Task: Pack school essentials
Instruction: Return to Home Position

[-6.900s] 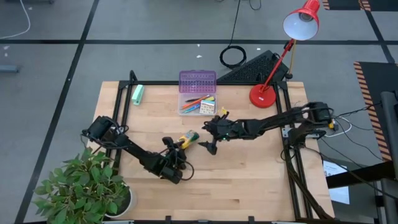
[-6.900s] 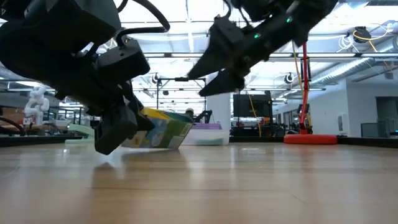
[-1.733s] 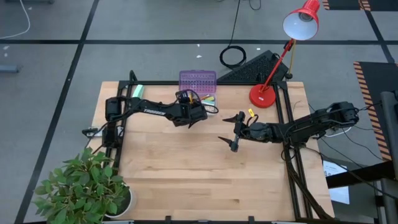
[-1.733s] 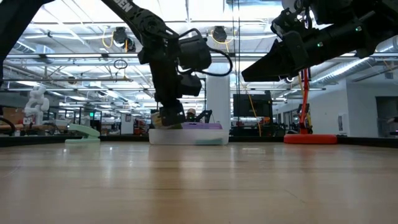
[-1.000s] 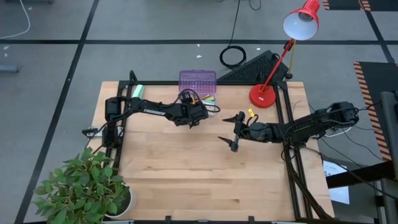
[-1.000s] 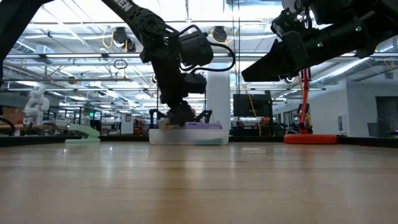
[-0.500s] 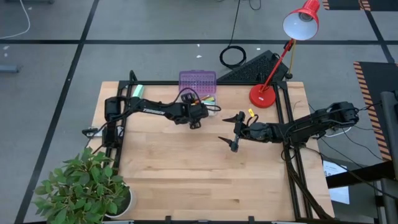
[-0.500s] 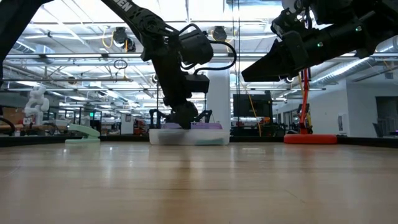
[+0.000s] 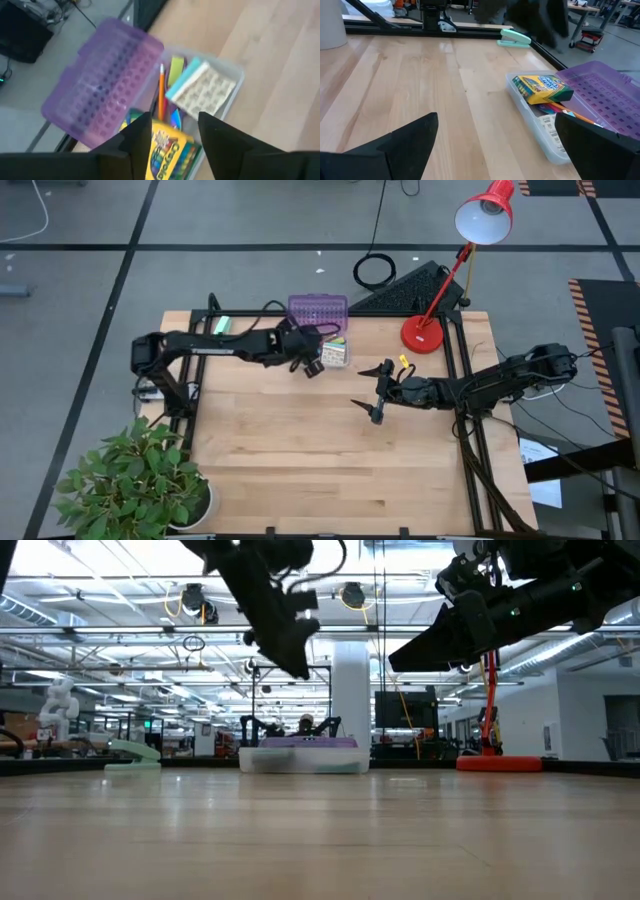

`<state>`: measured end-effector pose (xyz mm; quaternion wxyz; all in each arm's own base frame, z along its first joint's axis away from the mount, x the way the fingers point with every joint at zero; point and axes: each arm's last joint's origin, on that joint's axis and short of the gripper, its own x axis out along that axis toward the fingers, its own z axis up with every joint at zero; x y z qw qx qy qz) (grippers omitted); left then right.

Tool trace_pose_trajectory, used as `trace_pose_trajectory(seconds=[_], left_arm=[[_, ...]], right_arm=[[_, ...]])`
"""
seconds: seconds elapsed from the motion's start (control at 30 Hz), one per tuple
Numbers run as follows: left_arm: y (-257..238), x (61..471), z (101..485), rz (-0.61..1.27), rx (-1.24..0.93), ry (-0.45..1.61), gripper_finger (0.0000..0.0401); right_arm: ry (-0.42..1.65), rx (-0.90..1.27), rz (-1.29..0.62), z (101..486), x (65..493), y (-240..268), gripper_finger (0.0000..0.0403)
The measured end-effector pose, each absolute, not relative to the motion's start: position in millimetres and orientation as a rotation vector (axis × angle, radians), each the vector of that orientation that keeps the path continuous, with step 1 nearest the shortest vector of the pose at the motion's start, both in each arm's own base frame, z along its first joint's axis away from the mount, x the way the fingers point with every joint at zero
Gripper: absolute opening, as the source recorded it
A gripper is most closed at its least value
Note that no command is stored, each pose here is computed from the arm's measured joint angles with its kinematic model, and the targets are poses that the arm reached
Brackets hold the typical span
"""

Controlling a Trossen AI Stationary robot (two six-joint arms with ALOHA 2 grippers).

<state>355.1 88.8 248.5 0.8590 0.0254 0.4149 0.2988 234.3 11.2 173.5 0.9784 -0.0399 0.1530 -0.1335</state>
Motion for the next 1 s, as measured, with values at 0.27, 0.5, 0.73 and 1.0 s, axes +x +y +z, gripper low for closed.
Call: trace_pose_trajectory(seconds=[0.27,0.5,0.73,1.0], left_arm=[[83,344,270,0.655,-0.009,0.801,0.0136],[69,347,255,0.61,0.022,0.775,0.0117],[48,342,216,0.47,-0.017,0.72,0.0077],[18,295,219,0.376,-0.02,0.508,0.0024]], right_arm=[[0.314,-0.083,-0.268,173,234,11,0.0396],[0.325,-0.086,-0.266,172,234,11,0.0396],[0.327,-0.091,-0.263,172,234,12,0.0382],[0.327,-0.142,-0.254,173,234,12,0.032]])
